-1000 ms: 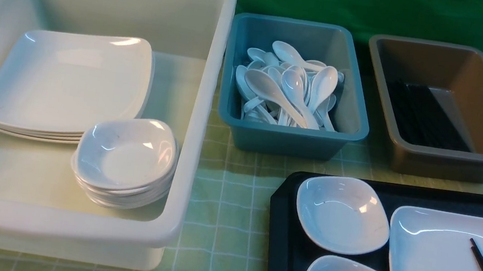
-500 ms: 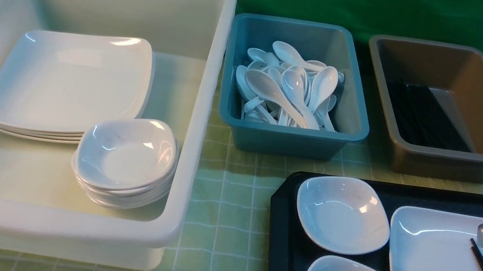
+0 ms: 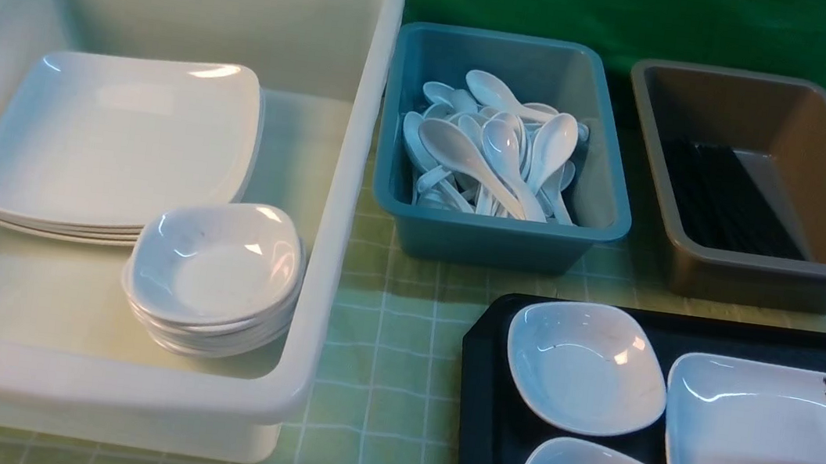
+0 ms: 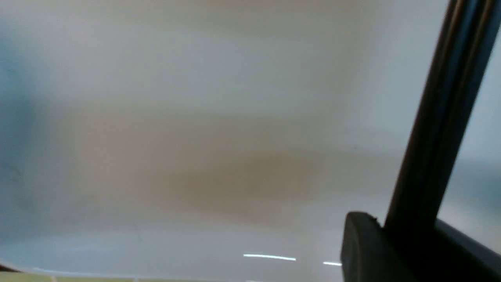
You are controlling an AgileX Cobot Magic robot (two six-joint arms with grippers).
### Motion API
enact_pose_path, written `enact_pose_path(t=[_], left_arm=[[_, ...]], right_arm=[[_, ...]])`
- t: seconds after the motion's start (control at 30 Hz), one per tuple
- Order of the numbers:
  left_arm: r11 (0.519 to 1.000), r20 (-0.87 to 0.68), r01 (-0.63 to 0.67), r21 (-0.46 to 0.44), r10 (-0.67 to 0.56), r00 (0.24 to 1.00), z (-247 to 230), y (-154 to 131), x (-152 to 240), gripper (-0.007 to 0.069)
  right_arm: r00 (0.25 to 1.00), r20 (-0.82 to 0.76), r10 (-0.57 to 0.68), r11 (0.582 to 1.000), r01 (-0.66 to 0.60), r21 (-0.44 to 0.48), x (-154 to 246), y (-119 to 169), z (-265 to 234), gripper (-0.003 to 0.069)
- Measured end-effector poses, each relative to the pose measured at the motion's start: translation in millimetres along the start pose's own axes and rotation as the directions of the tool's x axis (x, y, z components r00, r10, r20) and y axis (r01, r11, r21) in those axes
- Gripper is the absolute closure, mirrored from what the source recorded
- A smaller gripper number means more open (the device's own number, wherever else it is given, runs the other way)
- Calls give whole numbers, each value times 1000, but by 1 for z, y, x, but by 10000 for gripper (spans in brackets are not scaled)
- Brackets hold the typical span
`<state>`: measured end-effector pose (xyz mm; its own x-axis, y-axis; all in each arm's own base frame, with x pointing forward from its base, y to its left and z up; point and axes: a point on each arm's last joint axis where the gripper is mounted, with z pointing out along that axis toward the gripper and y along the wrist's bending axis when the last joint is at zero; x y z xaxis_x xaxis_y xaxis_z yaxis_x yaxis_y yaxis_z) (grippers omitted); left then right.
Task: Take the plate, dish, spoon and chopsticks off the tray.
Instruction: Use the right arm to grab a pair of chopsticks from the plate, then use the right arm to put the chopsticks into the small storage box on the right
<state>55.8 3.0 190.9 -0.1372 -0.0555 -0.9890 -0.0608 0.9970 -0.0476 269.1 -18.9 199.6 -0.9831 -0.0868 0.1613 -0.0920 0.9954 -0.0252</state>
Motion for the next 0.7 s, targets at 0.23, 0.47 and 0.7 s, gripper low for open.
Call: enact_pose_path(t=[0.23,0.47,0.7], left_arm=[[1000,0,0,0,0,1000,0,0,0,627],[1000,0,0,0,0,1000,0,0,0,627],[1000,0,0,0,0,1000,0,0,0,627]], right_arm=[[927,372,35,999,-30,-17,-34,-4,-99,557],[682,727,82,996,-43,-72,-99,-9,-161,557],[490,863,122,992,-57,-108,-172,-13,-145,557]])
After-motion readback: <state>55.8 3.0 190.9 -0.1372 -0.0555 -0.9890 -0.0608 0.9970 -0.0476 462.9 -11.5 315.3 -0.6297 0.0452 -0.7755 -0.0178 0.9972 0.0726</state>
